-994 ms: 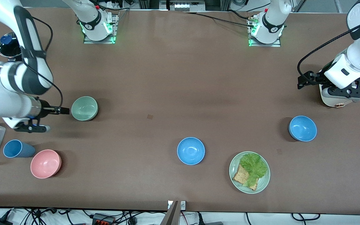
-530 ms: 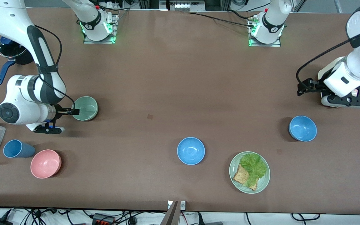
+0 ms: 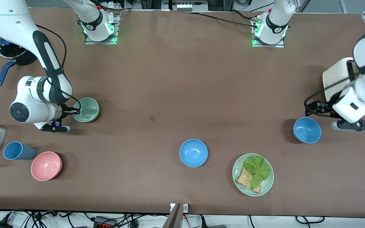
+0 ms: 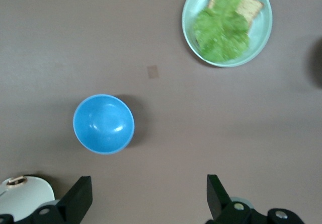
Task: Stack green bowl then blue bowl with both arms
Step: 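Slide the green bowl with the right gripper while the left gripper grasps the blue bowl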
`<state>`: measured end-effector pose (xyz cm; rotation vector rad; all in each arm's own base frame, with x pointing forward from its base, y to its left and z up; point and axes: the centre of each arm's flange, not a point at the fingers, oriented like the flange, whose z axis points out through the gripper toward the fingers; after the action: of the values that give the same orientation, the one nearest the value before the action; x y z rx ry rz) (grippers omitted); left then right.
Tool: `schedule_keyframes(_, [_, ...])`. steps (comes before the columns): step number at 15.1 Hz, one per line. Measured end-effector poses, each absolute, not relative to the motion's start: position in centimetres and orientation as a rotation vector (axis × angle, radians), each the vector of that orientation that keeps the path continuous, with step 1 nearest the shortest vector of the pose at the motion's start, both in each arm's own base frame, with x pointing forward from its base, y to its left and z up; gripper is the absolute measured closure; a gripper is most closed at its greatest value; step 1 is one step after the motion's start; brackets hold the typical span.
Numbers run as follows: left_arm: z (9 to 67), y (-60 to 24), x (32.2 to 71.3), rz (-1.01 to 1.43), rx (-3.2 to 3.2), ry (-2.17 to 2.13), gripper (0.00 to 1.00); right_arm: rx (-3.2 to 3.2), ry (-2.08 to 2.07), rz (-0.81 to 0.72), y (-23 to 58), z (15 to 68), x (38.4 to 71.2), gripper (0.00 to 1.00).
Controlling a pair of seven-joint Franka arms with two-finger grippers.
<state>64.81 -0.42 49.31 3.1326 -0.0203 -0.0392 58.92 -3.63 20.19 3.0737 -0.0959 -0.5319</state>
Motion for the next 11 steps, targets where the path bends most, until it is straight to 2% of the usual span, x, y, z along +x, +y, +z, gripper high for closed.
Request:
schedule_keyframes(2, [48.0,1.8,66.9,-0.031,3.139,0.032,0.0,3.076,-0.083,-0.531,-3.3,20.6,59.0,0.94])
schedule_keyframes(6, [42.9,7.1,70.3,0.055,3.159,0.133,0.0,3.089,0.03,-0.452,0.9,23.2,60.5,0.95])
schedule_keyframes(9, [37.3,11.9,71.7,0.111,3.177,0.096,0.0,3.112,0.213,-0.351,11.3,26.0,61.8,0.95])
schedule_keyframes(11, [34.5,13.4,71.9,0.095,3.183,0.063,0.0,3.141,0.218,-0.303,19.5,27.7,61.1,0.95])
